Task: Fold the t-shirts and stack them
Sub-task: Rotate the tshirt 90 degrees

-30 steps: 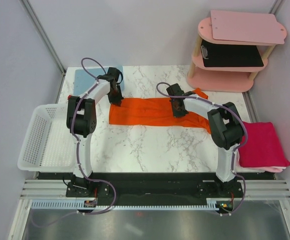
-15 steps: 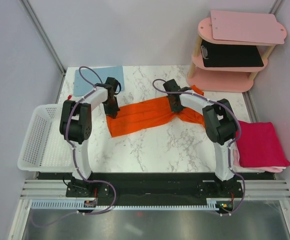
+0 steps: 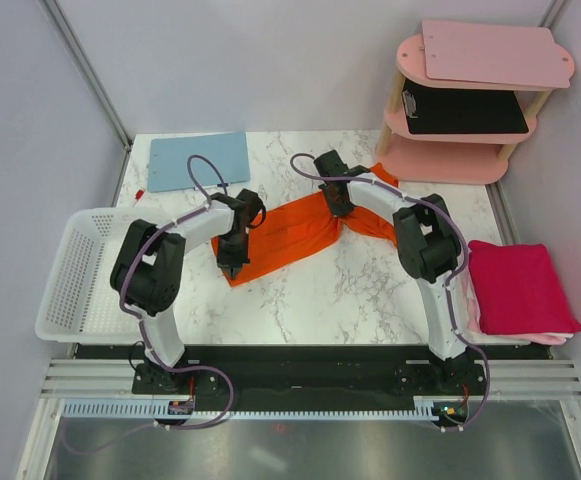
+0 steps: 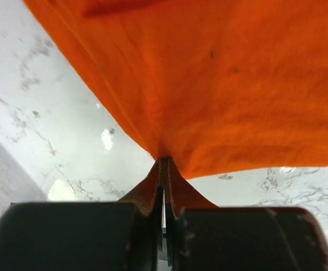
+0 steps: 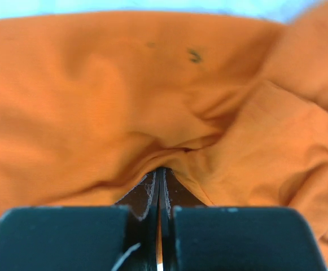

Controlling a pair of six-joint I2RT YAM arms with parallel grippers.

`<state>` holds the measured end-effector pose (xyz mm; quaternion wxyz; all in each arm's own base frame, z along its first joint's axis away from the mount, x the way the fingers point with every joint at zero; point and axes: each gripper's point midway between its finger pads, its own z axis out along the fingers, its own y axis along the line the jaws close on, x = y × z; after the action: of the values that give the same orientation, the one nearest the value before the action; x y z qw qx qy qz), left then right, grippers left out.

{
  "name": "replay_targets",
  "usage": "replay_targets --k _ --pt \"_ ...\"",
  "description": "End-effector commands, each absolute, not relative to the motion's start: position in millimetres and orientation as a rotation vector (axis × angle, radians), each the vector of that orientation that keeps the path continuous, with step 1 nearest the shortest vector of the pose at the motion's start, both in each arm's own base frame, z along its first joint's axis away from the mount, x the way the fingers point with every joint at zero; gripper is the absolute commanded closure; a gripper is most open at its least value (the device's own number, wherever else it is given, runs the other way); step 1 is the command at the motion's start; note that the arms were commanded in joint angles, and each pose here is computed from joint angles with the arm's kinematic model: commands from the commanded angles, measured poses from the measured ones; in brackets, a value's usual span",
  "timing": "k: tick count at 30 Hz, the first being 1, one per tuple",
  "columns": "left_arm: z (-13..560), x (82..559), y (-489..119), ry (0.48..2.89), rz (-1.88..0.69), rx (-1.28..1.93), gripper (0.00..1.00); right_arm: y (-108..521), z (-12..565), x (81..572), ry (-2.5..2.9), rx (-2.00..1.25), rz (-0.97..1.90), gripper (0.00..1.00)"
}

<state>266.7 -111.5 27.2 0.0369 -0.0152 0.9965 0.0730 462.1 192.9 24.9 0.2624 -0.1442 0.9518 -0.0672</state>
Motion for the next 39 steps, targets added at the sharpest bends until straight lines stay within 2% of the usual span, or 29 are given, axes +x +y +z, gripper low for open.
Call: replay_targets --k 1,7,13,21,32,35,39 --pt "34.4 258.5 -110.2 3.016 0.327 -0.083 0.98 227.3 34.3 461.0 2.537 -0.509 -0.151 1.0" --pt "94.9 301.2 -114.2 2.79 0.263 -0.094 0.98 201.0 82.0 450.1 2.459 -0.388 -0.22 1.0" --pt "100.4 351.0 -124.7 2.751 0.287 -0.074 0.98 155.8 106.0 446.5 2.431 -0.229 -0.306 1.0" --pt "65.2 398.0 -131.7 2.785 0.334 -0.072 0.98 101.5 54.9 452.1 2.55 -0.087 -0.378 1.0" --pt "30.1 397.2 -98.7 2.855 0.486 -0.101 0.98 90.9 23.1 451.9 2.602 -0.086 -0.407 1.0" --pt "16.3 384.5 -94.1 2.905 0.533 -0.083 0.98 91.7 15.8 456.2 2.61 -0.103 -0.418 1.0" --pt "-3.7 344.7 -88.0 3.04 0.583 -0.039 0.98 91.6 2.9 463.8 2.626 -0.158 -0.451 1.0"
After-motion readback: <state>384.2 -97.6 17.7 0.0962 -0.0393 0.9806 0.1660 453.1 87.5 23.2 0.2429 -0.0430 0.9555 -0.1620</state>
